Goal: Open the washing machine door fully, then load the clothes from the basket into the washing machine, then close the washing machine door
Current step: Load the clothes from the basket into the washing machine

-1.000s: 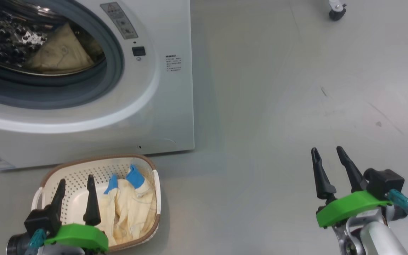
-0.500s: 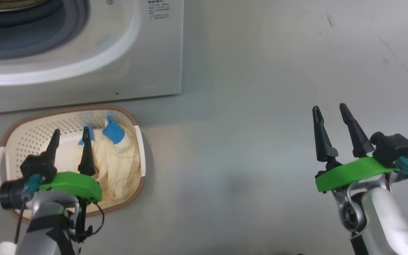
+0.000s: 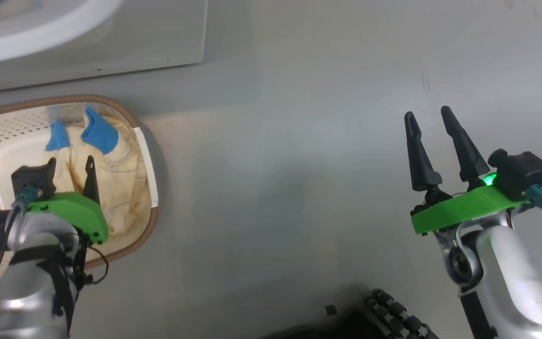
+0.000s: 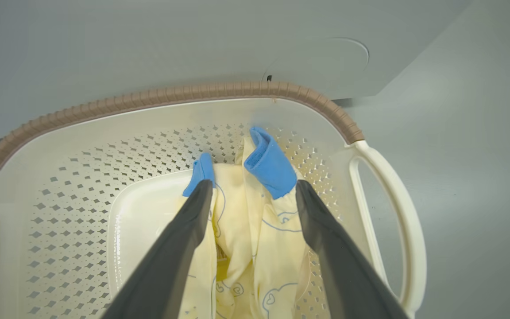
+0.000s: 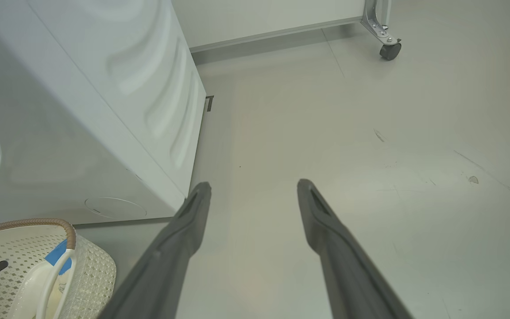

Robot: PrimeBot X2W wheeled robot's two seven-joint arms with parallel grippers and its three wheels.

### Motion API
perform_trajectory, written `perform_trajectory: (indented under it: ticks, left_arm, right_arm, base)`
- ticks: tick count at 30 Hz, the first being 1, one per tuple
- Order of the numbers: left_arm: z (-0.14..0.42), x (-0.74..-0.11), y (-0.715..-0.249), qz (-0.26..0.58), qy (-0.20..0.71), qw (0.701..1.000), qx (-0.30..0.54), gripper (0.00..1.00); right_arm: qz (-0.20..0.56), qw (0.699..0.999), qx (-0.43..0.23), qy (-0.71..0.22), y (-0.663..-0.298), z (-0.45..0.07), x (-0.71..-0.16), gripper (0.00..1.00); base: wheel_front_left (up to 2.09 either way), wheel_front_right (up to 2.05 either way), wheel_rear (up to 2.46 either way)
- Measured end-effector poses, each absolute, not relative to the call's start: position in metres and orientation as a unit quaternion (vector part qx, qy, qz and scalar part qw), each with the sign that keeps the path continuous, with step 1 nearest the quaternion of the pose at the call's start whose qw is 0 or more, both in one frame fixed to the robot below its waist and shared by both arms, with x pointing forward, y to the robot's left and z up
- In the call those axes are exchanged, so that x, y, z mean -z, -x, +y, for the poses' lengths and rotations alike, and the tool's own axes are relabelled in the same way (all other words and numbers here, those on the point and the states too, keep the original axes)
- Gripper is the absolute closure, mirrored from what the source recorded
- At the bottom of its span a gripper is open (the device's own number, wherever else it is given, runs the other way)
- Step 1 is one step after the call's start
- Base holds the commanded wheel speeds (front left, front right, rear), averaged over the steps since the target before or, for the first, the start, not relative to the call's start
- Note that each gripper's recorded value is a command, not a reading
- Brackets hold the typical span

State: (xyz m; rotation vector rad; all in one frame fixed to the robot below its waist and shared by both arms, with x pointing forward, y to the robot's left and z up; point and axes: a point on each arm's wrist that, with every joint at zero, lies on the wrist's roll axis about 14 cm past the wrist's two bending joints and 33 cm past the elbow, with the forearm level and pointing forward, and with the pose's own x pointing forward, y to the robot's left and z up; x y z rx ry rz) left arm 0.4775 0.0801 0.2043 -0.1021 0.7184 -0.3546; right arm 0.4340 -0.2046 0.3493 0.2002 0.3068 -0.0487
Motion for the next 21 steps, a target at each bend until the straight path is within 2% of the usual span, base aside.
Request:
perform_trajectory:
  ticks: [11, 21]
  left_arm:
    - [0.08, -0.121, -0.461, 0.493, 0.032, 0.85, 0.183, 0.0]
    - [0.07, -0.081, -0.462, 0.548, 0.023, 0.813, 0.195, 0.0]
  right_arm:
    - [0.183, 0.977, 0.043, -0.098, -0.436, -0.217, -0.318, 0.0]
    - [0.207, 0.973, 0.051, -0.09, -0.438, -0.225, -0.295, 0.0]
  base:
    - [0.0, 0.0, 0.0]
    - [0.0, 0.0, 0.0]
